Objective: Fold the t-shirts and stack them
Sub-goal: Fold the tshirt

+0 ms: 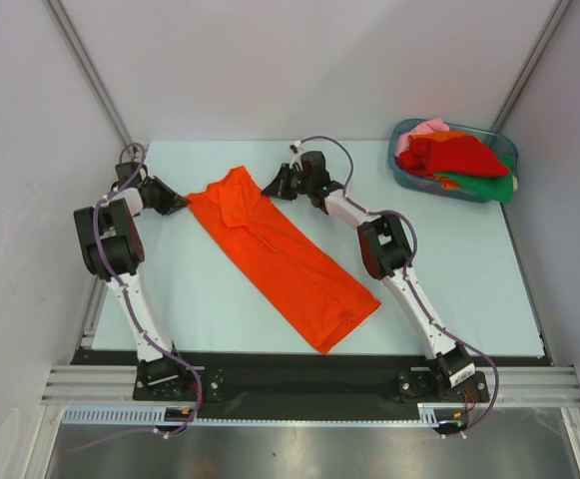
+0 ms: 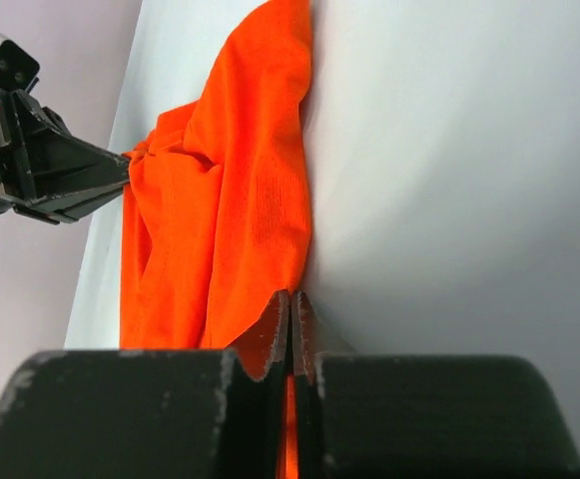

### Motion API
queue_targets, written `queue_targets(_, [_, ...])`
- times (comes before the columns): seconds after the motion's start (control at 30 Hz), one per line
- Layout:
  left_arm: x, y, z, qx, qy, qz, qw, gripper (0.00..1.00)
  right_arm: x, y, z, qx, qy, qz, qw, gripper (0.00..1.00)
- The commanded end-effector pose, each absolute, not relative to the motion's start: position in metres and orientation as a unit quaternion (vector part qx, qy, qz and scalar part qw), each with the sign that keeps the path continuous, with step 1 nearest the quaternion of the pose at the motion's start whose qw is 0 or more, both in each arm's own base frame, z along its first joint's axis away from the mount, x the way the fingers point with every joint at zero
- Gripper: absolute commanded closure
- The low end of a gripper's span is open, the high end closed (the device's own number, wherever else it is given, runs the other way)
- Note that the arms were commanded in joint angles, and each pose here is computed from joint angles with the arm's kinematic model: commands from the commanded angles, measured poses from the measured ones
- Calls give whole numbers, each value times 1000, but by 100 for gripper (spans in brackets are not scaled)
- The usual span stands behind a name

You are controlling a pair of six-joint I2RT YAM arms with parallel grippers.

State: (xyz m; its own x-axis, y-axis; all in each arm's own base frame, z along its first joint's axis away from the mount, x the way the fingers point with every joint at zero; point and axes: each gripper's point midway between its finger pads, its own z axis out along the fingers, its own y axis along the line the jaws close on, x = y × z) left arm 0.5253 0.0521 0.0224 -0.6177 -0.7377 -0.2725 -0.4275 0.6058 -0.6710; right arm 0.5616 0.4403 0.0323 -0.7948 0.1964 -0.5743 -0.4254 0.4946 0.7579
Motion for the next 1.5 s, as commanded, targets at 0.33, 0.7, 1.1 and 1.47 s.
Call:
queue_targets(0.33, [619,-27,47,-285,833,-354,315,99,600,366,54,12,803,428,415,100])
queue_targets(0.7, [692,-160,74,-240,783,-443,366,91,609,275,55,67,802,392,447,100])
queue_targets(1.1, [721,-188,79,-295,719,-464,425,88,630,239,54,57,801,385,455,100])
queue_targets(1.47, [728,-163,118,-278,725,-411,477,52,644,233,74,33,823,343,451,60])
